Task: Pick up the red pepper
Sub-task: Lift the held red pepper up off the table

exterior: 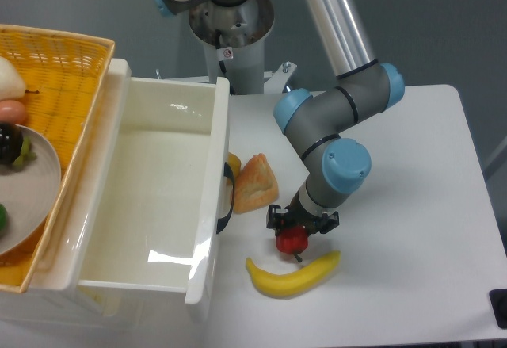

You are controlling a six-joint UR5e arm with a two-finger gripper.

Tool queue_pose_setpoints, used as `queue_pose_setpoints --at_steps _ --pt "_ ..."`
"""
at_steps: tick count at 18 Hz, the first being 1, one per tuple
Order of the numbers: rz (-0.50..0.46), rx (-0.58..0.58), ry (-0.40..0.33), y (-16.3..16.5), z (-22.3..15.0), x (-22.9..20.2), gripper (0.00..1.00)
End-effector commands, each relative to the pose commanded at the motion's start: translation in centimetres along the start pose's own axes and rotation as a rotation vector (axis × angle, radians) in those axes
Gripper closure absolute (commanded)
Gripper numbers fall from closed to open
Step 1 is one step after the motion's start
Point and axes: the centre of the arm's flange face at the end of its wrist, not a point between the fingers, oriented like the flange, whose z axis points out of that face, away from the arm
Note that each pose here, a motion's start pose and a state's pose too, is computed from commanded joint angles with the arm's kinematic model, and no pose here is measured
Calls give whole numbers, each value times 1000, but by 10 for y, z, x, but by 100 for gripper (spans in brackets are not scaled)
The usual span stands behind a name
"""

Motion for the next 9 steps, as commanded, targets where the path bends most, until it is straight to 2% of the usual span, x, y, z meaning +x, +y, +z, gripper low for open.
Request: queue_pose_setpoints --at_steps 6,9 --pt "114 40 -64 4 -43 -30 83" --pt "229 -27 -112 11 -53 -36 83"
